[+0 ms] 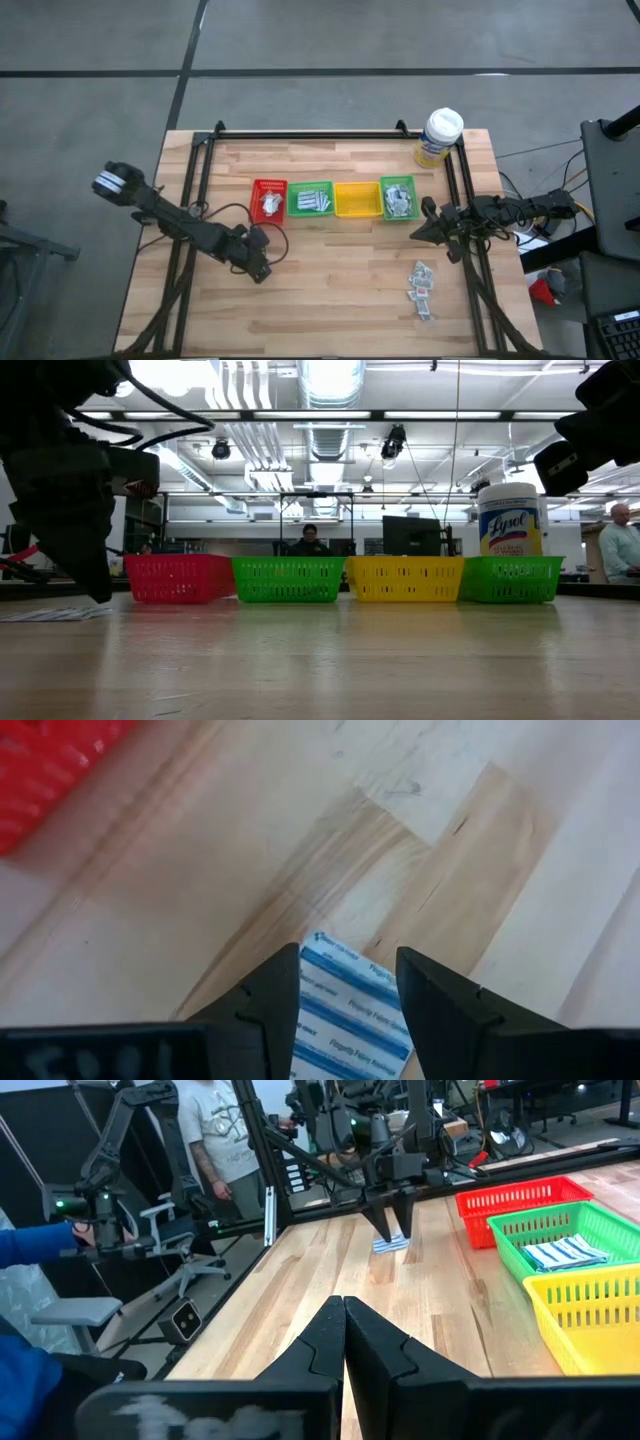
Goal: Pick & Place First Aid Supplies
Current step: Put the blue bandage into the left green bin
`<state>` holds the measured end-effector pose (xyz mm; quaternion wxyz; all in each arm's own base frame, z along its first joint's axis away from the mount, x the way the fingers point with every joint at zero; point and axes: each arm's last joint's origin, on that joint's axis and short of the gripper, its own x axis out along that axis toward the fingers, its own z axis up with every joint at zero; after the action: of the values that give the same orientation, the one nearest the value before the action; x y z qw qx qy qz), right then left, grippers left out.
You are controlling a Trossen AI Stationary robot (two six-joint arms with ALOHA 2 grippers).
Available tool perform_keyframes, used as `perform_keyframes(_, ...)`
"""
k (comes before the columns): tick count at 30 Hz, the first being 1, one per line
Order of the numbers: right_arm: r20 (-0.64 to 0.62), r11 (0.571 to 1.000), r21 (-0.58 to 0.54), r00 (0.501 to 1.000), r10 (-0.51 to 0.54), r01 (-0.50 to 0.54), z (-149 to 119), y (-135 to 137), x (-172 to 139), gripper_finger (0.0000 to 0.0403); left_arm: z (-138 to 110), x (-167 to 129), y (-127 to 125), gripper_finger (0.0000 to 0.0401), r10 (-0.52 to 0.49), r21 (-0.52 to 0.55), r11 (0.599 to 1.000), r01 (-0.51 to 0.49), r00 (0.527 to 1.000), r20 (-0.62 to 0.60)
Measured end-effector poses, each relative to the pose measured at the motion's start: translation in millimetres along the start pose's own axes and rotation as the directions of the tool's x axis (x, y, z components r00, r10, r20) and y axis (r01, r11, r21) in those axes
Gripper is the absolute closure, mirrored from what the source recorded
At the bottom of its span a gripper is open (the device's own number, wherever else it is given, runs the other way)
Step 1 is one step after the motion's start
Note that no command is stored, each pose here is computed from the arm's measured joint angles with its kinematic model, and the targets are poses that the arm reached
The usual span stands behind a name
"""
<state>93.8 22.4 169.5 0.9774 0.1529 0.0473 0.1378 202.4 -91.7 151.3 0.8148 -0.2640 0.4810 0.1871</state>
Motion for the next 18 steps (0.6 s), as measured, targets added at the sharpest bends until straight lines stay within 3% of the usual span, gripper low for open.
perform_keyframes(18, 0.0, 1.0, 0.0, 1.0, 0.0, 0.0, 0.0, 0.0, 0.0, 0.0394, -9.9, 34.2, 0.6, 0.0254, 0.152, 0.08, 0.986, -0.143, 0.982, -0.114)
